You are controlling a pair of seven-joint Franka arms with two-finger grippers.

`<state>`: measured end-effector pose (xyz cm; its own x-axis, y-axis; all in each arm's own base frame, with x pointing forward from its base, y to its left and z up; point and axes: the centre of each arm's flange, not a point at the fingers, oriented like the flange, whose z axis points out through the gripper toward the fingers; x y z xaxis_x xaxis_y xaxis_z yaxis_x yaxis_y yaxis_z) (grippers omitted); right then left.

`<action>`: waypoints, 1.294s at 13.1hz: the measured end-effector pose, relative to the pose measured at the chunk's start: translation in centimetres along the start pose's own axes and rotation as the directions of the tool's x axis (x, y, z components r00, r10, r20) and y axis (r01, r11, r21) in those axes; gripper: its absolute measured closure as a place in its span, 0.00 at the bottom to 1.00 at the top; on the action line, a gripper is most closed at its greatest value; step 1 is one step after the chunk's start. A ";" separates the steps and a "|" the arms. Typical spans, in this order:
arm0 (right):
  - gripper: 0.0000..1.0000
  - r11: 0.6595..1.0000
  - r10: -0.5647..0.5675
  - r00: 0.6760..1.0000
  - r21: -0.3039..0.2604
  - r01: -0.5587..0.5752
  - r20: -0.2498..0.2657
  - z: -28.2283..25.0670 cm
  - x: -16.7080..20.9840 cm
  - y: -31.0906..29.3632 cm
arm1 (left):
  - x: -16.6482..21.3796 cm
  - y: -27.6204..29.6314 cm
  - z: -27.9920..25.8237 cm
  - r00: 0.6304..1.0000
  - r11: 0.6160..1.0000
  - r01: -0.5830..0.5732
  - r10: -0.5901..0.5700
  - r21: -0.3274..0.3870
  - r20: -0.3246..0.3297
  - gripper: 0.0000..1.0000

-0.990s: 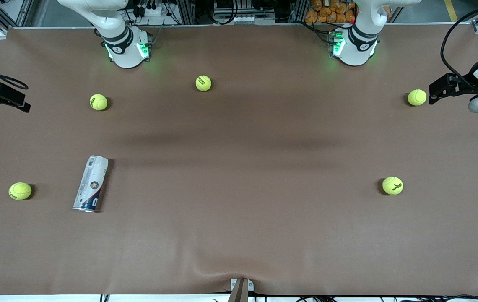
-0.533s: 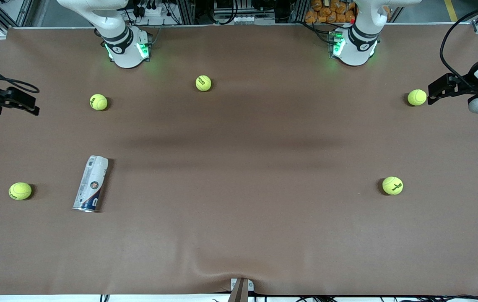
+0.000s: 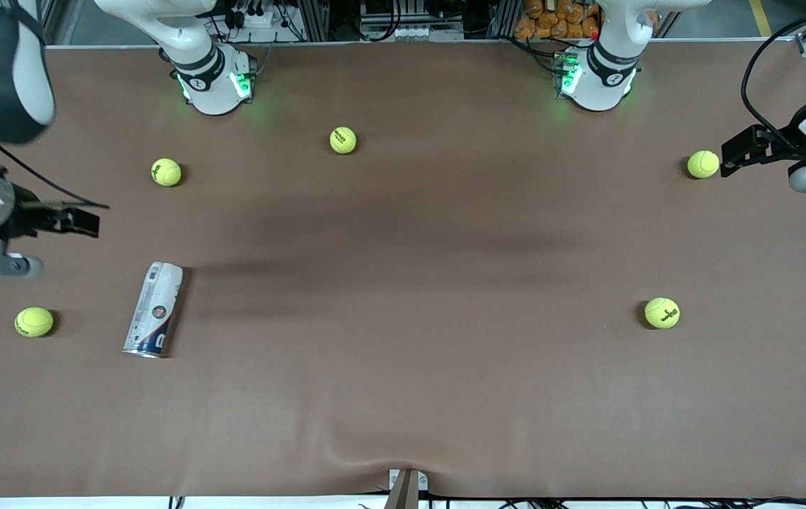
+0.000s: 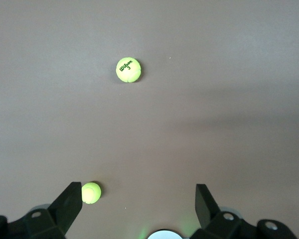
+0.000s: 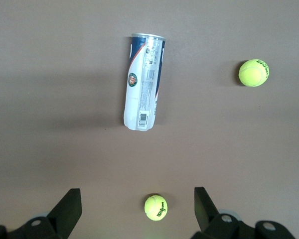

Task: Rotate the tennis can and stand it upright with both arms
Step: 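Move the right gripper toward the white-blue tennis can lying down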

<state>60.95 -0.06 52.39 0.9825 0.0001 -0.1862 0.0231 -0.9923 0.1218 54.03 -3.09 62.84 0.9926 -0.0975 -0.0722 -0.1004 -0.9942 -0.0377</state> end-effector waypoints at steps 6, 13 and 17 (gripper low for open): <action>0.00 1.000 0.005 1.000 0.001 -0.005 -0.025 -1.2 -0.3 0.3 | 0.0 0.0 0.0 1.000 1.000 0.000 0.000 0.000 0.000 0.00; 0.00 1.000 0.005 1.000 0.001 -0.005 -0.025 -1.3 -0.3 0.3 | 0.0 0.0 0.0 1.000 1.000 0.000 0.000 0.000 0.000 0.00; 0.00 1.000 0.005 1.000 0.001 -0.005 -0.025 -1.2 -0.3 0.3 | 0.0 0.0 0.0 1.000 1.000 0.000 0.000 0.000 0.000 0.00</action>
<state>60.93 -0.22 53.69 0.9869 -0.0023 -0.1614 0.0177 -0.9924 0.1222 54.03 -3.08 62.84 0.9926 -0.0972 -0.0722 -0.1001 -0.9943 -0.0377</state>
